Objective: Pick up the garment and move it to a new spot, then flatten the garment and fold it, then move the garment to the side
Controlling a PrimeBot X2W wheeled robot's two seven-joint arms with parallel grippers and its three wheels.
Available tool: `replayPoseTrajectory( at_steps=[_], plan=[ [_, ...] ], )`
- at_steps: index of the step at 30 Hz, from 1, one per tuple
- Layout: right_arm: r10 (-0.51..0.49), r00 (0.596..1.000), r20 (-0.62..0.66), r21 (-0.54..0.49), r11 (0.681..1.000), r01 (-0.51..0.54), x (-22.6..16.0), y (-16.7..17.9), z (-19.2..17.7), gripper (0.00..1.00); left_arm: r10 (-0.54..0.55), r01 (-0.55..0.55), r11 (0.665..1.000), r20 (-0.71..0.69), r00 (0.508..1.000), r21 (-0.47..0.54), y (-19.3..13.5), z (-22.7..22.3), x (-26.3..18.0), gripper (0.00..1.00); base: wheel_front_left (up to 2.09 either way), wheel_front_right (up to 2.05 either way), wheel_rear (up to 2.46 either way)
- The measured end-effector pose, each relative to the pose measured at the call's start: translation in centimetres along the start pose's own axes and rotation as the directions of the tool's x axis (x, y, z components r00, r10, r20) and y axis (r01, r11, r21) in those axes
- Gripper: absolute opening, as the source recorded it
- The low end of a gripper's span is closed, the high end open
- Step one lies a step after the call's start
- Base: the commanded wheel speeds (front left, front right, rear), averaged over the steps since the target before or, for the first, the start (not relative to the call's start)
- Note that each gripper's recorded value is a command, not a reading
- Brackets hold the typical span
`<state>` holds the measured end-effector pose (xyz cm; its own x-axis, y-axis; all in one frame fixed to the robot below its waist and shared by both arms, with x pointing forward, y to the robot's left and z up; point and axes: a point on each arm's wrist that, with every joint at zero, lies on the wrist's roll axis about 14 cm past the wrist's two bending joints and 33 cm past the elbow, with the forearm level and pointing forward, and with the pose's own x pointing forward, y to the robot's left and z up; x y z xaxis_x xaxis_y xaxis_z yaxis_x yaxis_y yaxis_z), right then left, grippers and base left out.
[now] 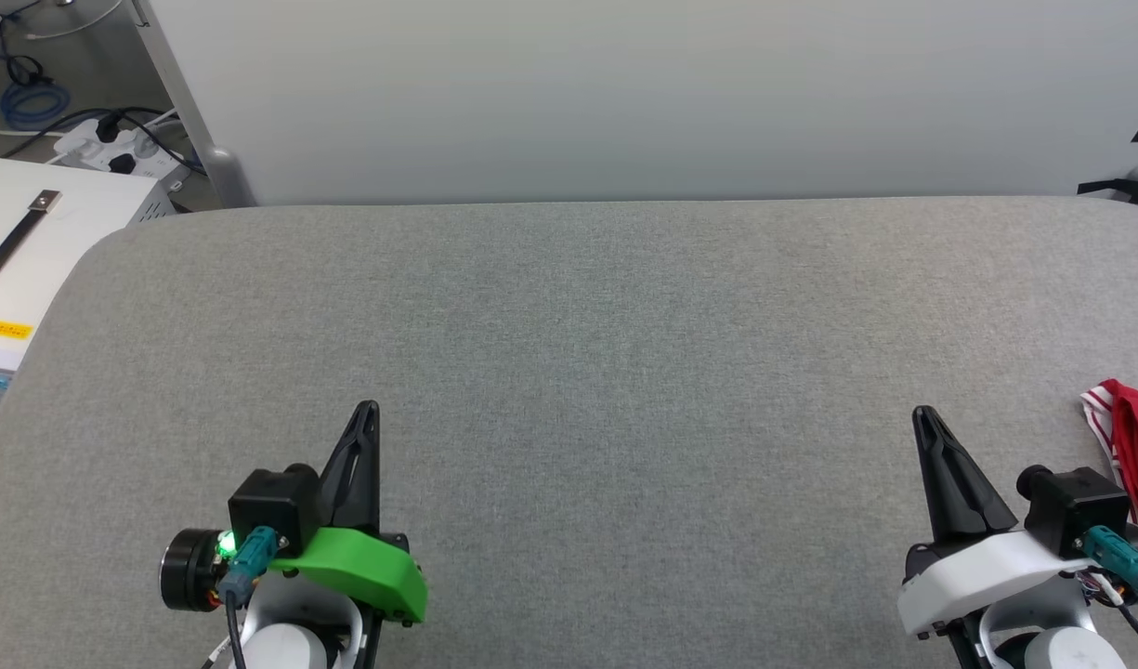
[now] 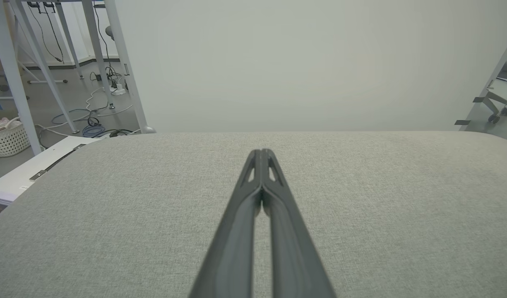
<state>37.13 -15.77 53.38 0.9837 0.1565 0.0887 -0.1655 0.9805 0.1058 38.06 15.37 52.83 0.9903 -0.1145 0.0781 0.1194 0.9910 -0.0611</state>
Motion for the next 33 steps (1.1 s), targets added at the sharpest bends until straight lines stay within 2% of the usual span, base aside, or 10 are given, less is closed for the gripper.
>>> replayPoseTrajectory(
  at_steps=[33],
  plan=[
    [-0.012, 0.999, -0.048, -0.076, 0.997, 0.008, -0.07, -0.02, -0.42, 0.0, 0.045, -0.044, 0.997, -0.03, 0.999, 0.056, 0.98, 0.27, -0.28, 0.0, 0.0, 0.0, 0.0]
  ],
)
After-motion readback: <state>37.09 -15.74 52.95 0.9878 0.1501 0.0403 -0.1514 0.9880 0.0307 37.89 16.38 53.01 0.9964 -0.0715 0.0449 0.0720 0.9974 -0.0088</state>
